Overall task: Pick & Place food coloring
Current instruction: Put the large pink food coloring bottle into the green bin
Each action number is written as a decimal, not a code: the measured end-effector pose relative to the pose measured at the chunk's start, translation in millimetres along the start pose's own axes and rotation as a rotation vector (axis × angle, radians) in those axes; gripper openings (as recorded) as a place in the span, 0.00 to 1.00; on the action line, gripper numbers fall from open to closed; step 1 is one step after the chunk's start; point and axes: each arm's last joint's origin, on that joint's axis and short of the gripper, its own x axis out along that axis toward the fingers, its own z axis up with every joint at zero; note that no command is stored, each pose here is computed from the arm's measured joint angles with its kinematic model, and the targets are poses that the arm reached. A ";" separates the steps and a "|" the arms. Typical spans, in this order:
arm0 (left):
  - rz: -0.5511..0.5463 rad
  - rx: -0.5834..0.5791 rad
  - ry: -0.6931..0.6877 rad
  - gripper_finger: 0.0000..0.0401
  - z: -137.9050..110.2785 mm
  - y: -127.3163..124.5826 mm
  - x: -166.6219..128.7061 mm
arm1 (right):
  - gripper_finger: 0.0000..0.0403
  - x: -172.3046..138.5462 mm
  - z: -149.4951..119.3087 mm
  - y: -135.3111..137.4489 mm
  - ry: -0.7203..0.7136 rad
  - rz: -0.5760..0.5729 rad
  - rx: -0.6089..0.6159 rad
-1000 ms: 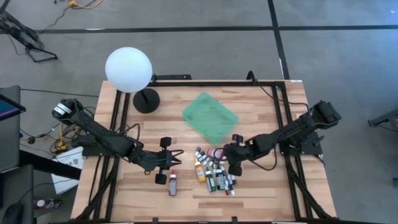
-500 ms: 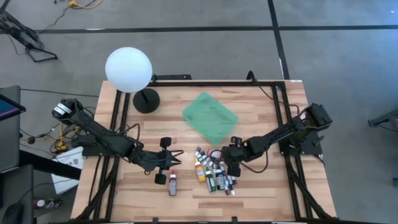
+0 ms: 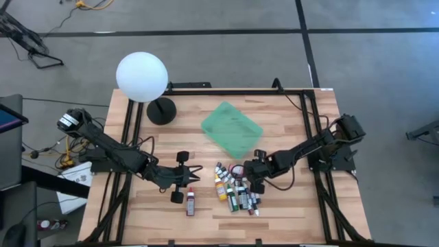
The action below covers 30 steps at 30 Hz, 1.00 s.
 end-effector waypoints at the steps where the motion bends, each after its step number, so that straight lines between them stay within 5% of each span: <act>1: 0.000 0.000 0.000 0.04 0.0 0.0 0.0 | 0.27 0.0 0.0 0.0 -0.001 -0.001 0.000; 9: 0.000 0.000 0.000 0.04 0.0 -0.1 0.0 | 0.08 -0.8 -1.5 3.9 -0.004 -0.003 -0.024; 24: 0.000 -0.001 0.000 0.04 0.0 -0.1 0.0 | 0.08 -39.6 -13.3 11.6 -0.019 -0.035 -0.057; 30: 0.000 -0.001 0.000 0.04 0.0 -0.1 0.0 | 0.09 -78.2 -15.9 10.4 0.149 -0.041 -0.034</act>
